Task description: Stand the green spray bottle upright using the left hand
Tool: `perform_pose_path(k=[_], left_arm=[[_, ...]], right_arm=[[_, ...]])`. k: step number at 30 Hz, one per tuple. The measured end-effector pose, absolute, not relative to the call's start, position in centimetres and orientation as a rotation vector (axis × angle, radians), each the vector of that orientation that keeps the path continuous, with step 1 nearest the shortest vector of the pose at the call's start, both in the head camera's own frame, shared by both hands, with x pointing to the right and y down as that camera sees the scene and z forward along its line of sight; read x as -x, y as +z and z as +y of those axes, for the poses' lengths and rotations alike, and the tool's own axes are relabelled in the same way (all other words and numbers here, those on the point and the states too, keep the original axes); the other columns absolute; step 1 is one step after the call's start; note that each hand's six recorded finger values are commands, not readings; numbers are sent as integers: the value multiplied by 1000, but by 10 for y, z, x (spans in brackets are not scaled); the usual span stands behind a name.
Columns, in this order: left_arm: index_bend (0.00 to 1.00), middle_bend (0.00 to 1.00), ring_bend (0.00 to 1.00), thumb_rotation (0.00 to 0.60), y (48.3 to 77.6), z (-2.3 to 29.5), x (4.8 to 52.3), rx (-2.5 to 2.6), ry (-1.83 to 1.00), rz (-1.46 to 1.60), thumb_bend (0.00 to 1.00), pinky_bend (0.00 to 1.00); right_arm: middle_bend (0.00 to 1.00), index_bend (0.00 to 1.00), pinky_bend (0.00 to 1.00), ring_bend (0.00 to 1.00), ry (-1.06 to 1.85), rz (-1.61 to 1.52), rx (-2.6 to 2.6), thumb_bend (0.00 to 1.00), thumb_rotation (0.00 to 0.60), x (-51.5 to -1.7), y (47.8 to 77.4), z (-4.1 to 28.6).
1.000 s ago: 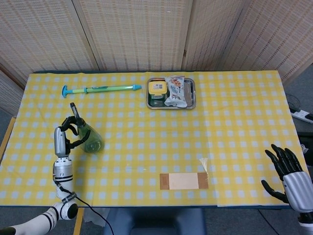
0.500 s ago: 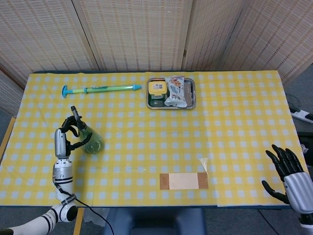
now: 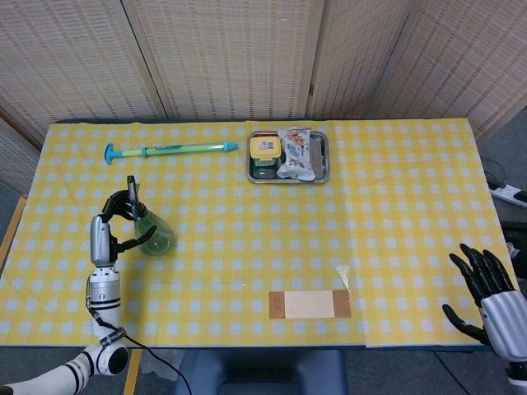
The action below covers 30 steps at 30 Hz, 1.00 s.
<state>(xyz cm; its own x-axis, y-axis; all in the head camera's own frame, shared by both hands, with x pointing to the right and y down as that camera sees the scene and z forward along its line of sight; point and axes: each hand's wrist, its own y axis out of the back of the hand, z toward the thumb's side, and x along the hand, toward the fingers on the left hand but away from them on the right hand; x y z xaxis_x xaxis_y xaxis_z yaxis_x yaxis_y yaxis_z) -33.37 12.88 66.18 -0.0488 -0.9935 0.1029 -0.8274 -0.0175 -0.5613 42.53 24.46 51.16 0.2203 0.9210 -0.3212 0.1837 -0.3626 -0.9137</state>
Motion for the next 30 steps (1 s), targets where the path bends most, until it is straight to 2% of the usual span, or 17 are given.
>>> perform_pose_path(k=[17, 25, 30], left_arm=[[318, 463, 499, 600, 642, 138, 370, 1837, -728, 1962, 98, 552], [322, 463, 486, 600, 626, 155, 410, 1723, -787, 1935, 100, 533], [327, 463, 472, 600, 609, 172, 434, 1635, -890, 1779, 102, 495]], right_arm=[[0, 0, 0, 9, 1196, -1035, 1715, 321, 600, -424, 511, 245], [0, 0, 0, 8, 1191, -1044, 1712, 320, 600, -425, 508, 245], [0, 0, 0, 5, 1188, -1049, 1706, 321, 600, -425, 507, 245]])
